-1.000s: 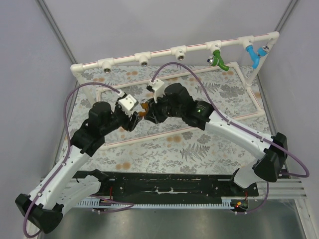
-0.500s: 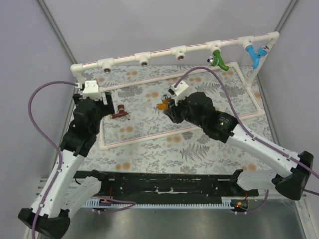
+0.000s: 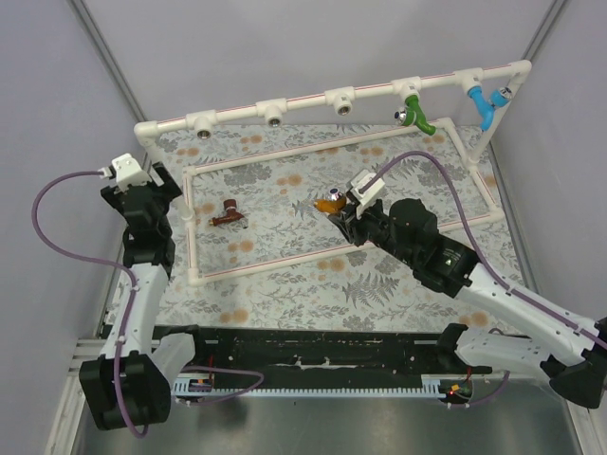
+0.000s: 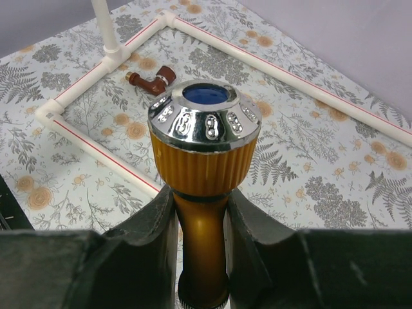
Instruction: Install the water faucets
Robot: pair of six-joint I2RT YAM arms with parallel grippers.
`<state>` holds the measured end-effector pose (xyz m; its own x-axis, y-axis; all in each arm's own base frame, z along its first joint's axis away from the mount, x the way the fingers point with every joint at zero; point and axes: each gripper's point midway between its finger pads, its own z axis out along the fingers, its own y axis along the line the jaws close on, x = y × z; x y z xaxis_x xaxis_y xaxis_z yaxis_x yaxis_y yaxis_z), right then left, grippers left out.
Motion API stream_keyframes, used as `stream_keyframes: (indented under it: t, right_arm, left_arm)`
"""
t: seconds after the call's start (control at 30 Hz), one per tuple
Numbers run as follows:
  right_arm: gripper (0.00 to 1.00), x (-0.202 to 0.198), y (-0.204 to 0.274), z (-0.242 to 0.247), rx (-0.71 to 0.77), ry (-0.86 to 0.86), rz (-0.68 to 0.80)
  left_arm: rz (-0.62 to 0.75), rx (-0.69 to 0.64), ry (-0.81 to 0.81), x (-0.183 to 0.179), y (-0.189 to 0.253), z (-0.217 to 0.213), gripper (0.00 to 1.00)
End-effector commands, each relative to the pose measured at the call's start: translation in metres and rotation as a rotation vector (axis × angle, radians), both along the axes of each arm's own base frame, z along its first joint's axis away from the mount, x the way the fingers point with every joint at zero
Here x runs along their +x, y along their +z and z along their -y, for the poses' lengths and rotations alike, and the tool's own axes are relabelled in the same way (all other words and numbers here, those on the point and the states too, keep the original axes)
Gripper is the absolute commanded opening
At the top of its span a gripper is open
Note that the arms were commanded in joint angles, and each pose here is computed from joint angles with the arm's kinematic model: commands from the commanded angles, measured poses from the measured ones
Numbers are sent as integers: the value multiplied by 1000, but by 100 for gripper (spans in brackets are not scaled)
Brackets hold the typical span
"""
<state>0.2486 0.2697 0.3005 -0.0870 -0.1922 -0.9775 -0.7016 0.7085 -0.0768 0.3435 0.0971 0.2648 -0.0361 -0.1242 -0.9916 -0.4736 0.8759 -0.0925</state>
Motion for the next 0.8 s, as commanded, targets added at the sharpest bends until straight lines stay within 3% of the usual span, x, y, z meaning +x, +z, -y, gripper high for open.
stream_keyframes:
  t: [0.0,0.17,0.37,0.47,0.53,0.7,0.77]
  right_arm:
    - [0,-5,38,5,80,27,145]
    - [0,-1,39,22,55,-34,208]
    - [0,2,40,31,5,-51,260]
    - [0,0,47,29,23,-41,288]
    - [0,-1,48,28,17,-30,299]
    - [0,7,55,37,-42,-74,367]
    - [0,9,64,38,-72,-73,421]
  left_arm:
    - [227,45,-64,28,48,-3,100]
    - [290,89,-250,52,51,25,98]
    - [291,178,-347,62,54,39,95]
    - [291,190,-299,69,55,29,75]
    - [301,193,-298,70,57,28,51]
    - [229,176,-395,58,54,47,8]
    - [181,157,-381,44,51,48,2]
